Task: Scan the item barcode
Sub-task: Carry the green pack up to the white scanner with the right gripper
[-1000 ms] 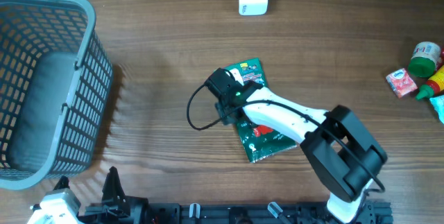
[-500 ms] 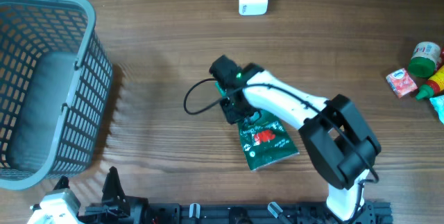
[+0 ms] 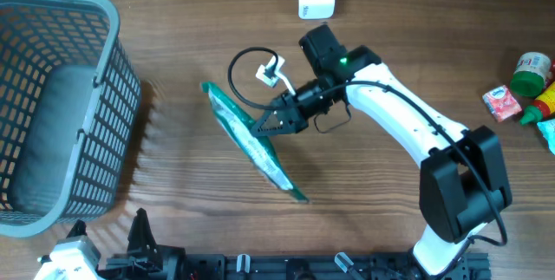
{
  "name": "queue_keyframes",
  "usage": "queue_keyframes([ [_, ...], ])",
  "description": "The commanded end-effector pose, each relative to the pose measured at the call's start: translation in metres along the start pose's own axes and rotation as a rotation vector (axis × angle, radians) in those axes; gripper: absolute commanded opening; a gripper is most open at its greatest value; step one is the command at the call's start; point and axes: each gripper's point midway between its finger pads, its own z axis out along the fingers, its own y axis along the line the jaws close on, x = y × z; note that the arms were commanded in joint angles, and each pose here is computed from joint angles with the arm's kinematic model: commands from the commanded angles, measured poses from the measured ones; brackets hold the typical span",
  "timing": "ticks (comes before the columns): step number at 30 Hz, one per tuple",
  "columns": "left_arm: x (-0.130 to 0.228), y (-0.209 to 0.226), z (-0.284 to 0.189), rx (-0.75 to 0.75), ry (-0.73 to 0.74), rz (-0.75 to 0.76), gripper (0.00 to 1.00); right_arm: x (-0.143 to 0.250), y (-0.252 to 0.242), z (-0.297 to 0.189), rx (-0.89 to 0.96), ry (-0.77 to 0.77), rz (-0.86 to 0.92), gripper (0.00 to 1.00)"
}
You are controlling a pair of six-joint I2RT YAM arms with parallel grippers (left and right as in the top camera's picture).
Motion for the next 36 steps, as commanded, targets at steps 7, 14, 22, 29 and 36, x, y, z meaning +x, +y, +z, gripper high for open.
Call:
queue_keyframes([
  [7,-0.002,0.003,-0.001,-0.016,-0.011,0.009,1.0,-0.005,0.038,-0.005,-0.263,-0.118,-0.315,0.05],
  [14,-0.002,0.003,-0.001,-0.016,-0.011,0.009,1.0,0.003,0.033,-0.003,-0.253,-0.143,-0.491,0.05],
  [22,-0.002,0.003,-0.001,-0.016,-0.011,0.009,1.0,0.003,0.032,-0.005,-0.25,-0.147,-0.485,0.04],
  [29,-0.002,0.003,-0.001,-0.016,-0.011,0.009,1.0,0.0,0.028,-0.013,-0.273,-0.073,0.227,0.04],
  [36,-0.002,0.003,-0.001,-0.016,-0.011,0.009,1.0,-0.004,0.022,-0.026,-0.272,-0.078,0.467,0.04],
])
